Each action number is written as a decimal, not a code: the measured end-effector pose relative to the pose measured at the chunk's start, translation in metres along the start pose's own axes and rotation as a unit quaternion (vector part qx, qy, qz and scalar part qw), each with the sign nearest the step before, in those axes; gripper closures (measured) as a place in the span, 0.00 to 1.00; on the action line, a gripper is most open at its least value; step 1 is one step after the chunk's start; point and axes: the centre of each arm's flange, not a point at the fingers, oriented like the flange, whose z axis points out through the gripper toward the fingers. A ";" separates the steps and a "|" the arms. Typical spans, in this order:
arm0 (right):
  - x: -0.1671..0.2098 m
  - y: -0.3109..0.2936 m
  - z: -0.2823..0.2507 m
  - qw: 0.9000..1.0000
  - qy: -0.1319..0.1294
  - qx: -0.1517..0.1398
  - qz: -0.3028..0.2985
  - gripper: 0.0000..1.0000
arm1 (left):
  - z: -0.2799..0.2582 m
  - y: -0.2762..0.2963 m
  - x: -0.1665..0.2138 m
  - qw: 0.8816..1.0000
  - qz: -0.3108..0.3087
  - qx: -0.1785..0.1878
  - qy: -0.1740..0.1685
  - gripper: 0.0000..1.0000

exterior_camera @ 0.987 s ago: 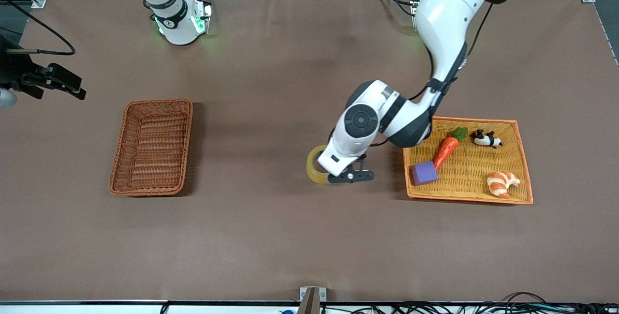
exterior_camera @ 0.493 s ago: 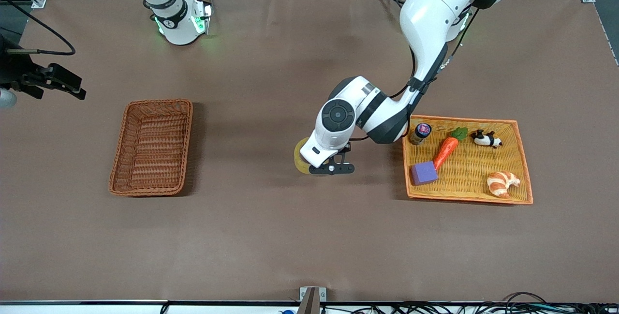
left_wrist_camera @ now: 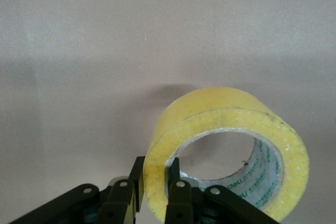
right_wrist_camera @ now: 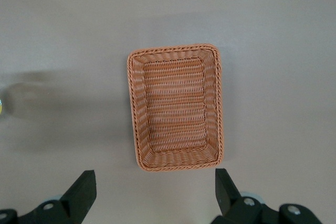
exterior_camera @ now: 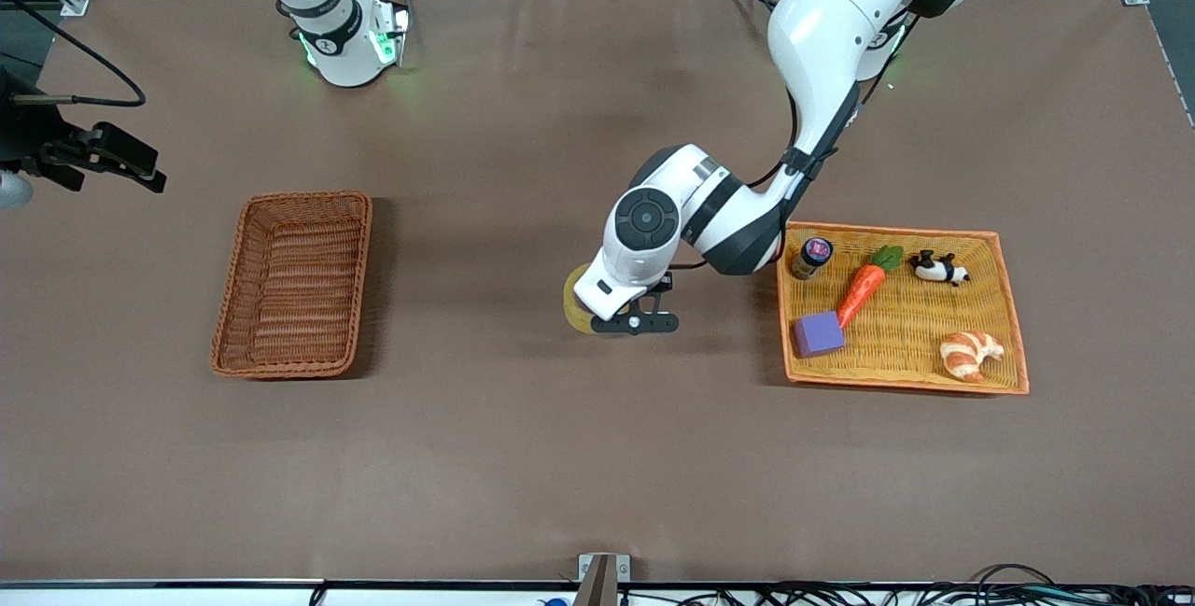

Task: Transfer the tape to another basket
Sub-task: 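Carry the tape roll with the left gripper to the table middle and lower it, then open the left gripper releasing the tape while the right gripper reaches toward it, then grasp the tape roll with the right gripper while the left gripper withdraws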

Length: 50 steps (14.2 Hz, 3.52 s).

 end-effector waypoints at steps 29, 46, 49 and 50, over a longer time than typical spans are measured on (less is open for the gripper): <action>0.055 -0.228 0.150 0.994 0.038 0.034 -0.100 0.00 | -0.238 -0.164 -0.015 0.997 0.022 0.026 0.069 0.00; -0.009 -0.432 0.425 0.988 0.048 0.011 -0.145 0.00 | -0.361 -0.358 -0.034 0.996 0.026 -0.005 0.083 0.00; -0.011 -0.431 0.447 0.988 0.051 0.007 -0.143 0.00 | -0.371 -0.382 -0.040 0.997 0.022 -0.007 0.075 0.00; -0.011 -0.431 0.449 0.988 0.052 0.004 -0.145 0.00 | -0.375 -0.387 -0.044 0.997 0.019 -0.007 0.074 0.00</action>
